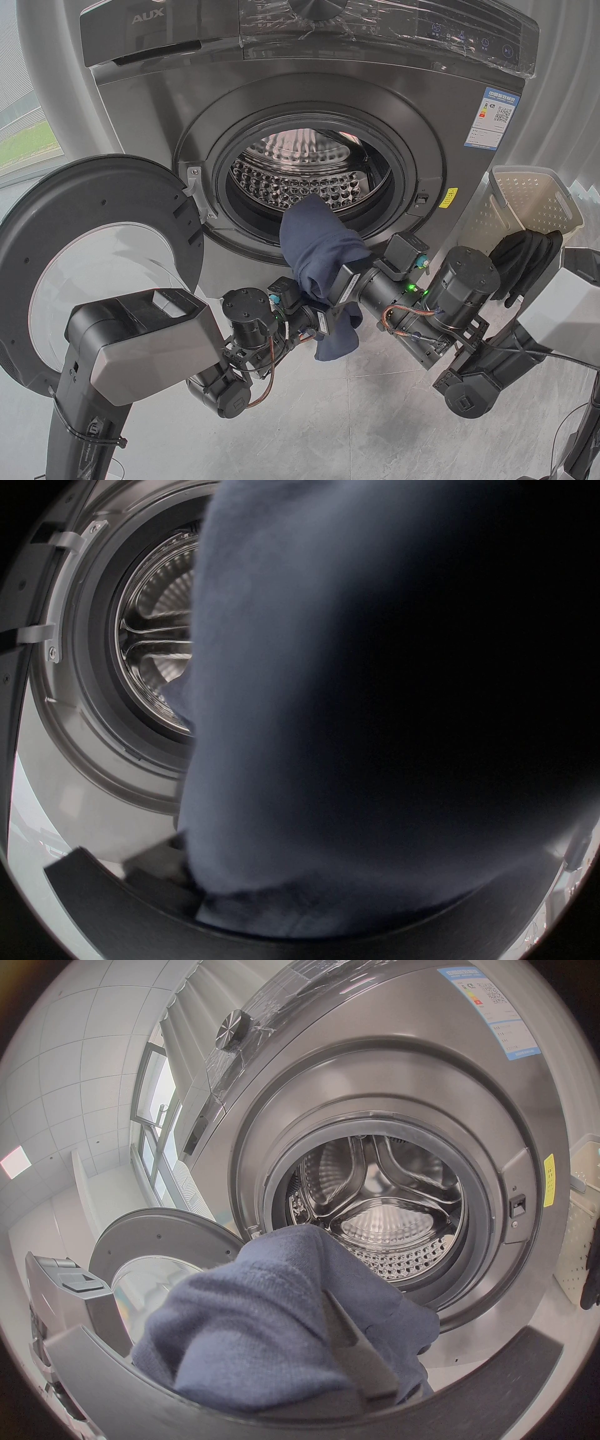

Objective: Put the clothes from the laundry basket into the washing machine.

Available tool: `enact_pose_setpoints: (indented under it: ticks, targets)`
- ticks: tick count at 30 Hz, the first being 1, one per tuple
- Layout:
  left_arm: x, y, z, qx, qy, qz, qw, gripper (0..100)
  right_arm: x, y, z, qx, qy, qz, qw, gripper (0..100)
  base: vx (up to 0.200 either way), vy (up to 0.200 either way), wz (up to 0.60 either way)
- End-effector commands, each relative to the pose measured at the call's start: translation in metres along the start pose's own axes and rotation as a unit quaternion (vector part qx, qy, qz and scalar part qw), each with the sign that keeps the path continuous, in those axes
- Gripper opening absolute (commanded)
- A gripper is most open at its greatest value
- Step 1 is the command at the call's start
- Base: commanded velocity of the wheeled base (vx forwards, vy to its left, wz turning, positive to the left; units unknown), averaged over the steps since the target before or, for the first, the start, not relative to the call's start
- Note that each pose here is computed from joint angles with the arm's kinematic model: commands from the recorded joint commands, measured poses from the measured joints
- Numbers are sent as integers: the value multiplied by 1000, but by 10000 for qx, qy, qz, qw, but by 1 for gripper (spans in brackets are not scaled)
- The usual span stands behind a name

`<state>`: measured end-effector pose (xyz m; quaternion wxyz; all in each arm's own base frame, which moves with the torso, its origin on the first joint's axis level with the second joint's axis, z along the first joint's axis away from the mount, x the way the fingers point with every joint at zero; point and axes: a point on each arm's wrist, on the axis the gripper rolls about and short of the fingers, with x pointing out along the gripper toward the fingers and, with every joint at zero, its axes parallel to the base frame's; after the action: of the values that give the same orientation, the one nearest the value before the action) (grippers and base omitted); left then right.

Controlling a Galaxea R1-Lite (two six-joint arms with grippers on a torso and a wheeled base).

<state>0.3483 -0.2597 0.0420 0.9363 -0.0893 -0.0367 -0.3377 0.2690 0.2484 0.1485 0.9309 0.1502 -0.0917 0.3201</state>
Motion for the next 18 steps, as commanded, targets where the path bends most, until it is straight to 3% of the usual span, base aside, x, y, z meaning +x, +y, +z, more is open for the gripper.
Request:
enact_pose_setpoints:
  ticks: [1,4,8,9,13,18]
  targets:
    - [-1,0,-2,-4,25,11,10000,0,0,-1,1,3,-25,-19,10000,0,0,0,0]
    - [0,1,1,0,-12,52,10000,0,0,-5,3,-13,-38,-77,10000,0,0,0,0]
    - [-2,9,18,-1,-207,215,9996,0,-2,-20,11,-71,-107,-266,9996,0,0,0,0]
    - [-5,11,30,-5,-306,253,9992,0,-3,-31,13,-122,-115,-399,9991,0,0,0,0]
    - [-14,9,56,-14,-485,254,9985,0,-6,-52,15,-211,-93,-675,9975,0,0,0,0]
    - [-27,5,84,-16,-684,236,9974,0,-12,-57,9,-241,61,-762,9968,0,0,0,0]
